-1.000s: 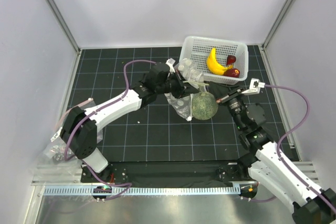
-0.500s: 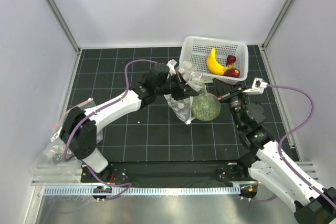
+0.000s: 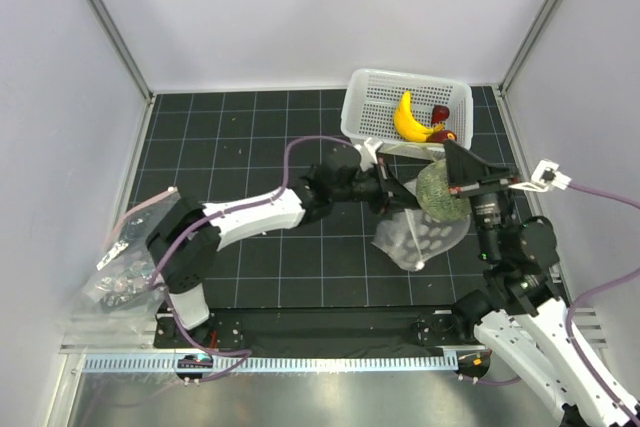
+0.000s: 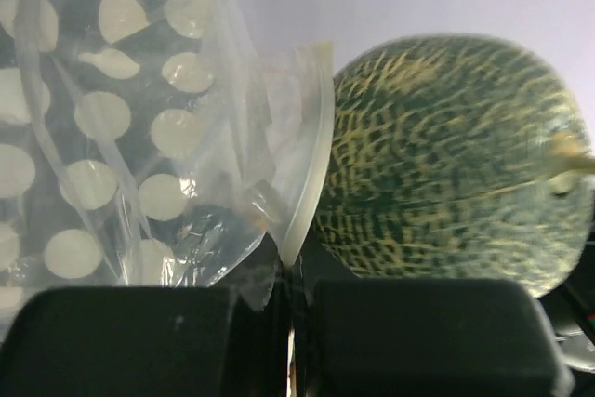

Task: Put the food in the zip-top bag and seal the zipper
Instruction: Place the fake fruit in the zipper food storage bag, then pick up the fake fruit from the bin, then place the fake fruit in the zipper food storage bag.

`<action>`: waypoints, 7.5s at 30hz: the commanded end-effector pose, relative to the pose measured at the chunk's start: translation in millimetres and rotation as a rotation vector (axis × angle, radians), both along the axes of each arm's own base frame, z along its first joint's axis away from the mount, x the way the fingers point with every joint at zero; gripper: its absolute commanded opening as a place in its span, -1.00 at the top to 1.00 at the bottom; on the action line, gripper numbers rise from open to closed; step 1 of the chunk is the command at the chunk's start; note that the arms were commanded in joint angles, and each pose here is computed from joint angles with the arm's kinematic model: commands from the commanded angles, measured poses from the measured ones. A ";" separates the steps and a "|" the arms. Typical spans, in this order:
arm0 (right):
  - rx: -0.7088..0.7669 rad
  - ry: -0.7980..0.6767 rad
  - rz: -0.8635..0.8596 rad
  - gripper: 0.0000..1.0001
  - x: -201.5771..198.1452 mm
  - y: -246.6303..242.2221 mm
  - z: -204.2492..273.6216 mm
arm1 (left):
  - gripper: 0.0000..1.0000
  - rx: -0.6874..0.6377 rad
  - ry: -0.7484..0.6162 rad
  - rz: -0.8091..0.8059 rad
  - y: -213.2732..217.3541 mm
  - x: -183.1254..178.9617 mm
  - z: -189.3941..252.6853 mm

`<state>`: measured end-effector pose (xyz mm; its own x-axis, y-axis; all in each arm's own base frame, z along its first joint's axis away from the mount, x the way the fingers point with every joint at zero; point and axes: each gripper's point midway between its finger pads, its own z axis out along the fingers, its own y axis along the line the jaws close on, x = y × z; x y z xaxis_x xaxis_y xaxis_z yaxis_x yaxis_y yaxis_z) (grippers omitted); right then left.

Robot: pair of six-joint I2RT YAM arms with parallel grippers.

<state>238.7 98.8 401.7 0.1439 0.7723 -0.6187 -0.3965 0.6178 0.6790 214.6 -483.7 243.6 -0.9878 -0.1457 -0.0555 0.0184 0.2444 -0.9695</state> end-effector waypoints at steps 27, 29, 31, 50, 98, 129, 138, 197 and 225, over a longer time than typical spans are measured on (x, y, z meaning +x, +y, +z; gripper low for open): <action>-0.118 0.144 -0.226 0.98 -36.0 -62.8 -56.7 | 1.00 -0.516 0.164 0.062 -26.8 2.1 -24.6; -0.128 0.154 -0.240 0.98 -36.4 -65.6 -59.3 | 0.99 -0.510 0.162 0.071 -22.8 5.8 -26.3; -0.133 0.152 -0.246 0.98 -36.8 -66.7 -58.7 | 1.00 -0.499 0.165 0.081 -18.6 8.7 -29.9; -0.266 0.153 -0.228 0.98 -49.8 -67.8 -41.3 | 1.00 -0.114 0.059 0.119 -12.6 20.6 -61.7; -0.666 0.592 0.018 0.98 0.9 -4.0 -132.1 | 0.99 0.258 -0.154 0.085 40.8 36.9 -38.4; -0.814 0.537 0.128 -0.25 10.9 55.2 -118.5 | 0.99 0.573 -0.589 0.058 105.3 34.3 -1.9; -0.841 0.521 0.195 -0.27 15.7 73.5 -123.5 | 1.00 0.623 -0.690 0.081 136.0 29.1 18.0; -1.046 1.049 -0.053 -0.10 330.1 -26.9 -308.4 | 0.99 1.393 -0.853 0.459 270.2 82.5 10.6; -0.364 0.448 0.506 0.63 154.4 100.9 -103.3 | 1.00 1.233 -0.839 0.372 245.6 70.5 8.9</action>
